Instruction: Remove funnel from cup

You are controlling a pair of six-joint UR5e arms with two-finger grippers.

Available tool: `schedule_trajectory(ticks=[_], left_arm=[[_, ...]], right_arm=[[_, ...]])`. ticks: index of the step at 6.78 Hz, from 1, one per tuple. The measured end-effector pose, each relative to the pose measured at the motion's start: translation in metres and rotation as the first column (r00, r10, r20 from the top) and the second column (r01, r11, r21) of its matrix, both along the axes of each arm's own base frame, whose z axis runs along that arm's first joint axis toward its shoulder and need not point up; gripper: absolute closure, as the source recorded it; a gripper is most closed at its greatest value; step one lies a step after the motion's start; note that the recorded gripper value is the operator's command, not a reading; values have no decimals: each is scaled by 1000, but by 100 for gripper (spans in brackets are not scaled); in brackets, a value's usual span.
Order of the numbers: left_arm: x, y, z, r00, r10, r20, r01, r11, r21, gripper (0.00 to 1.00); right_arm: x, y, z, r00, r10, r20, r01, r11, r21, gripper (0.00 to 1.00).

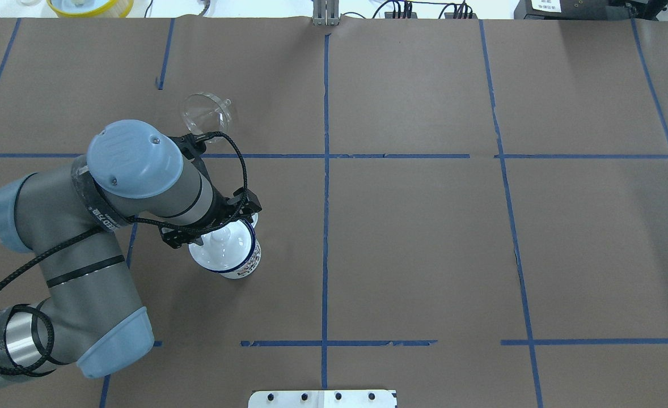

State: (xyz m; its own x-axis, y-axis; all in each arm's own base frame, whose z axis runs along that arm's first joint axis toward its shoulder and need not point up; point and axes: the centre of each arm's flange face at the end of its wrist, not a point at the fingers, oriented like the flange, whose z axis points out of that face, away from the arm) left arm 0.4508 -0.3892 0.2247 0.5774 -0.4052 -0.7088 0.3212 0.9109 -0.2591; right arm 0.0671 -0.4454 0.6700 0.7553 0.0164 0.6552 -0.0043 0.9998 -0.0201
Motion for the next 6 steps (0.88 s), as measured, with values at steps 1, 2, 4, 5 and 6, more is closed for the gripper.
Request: schedule_trajectory(ticks=[1, 2, 4, 5, 6], left_arm=[[3, -1, 4, 1000, 2, 7, -2, 1000, -1, 0], [2, -3, 7, 1000, 3, 7, -3, 1000, 2, 0], [-13, -9, 5, 1000, -14, -9, 14, 1000, 15, 0], [-36, -16, -8, 999, -42, -27, 43, 999, 23, 0], [-60, -25, -15, 997, -70, -34, 71, 997, 37, 0]], right_arm=[[0, 0, 0, 1000, 0, 0, 0, 1000, 0, 0], [0, 0, 0, 1000, 0, 0, 0, 1000, 0, 0], [0, 0, 0, 1000, 0, 0, 0, 1000, 0, 0], [0, 0, 0, 1000, 0, 0, 0, 1000, 0, 0], [0, 0, 0, 1000, 0, 0, 0, 1000, 0, 0]])
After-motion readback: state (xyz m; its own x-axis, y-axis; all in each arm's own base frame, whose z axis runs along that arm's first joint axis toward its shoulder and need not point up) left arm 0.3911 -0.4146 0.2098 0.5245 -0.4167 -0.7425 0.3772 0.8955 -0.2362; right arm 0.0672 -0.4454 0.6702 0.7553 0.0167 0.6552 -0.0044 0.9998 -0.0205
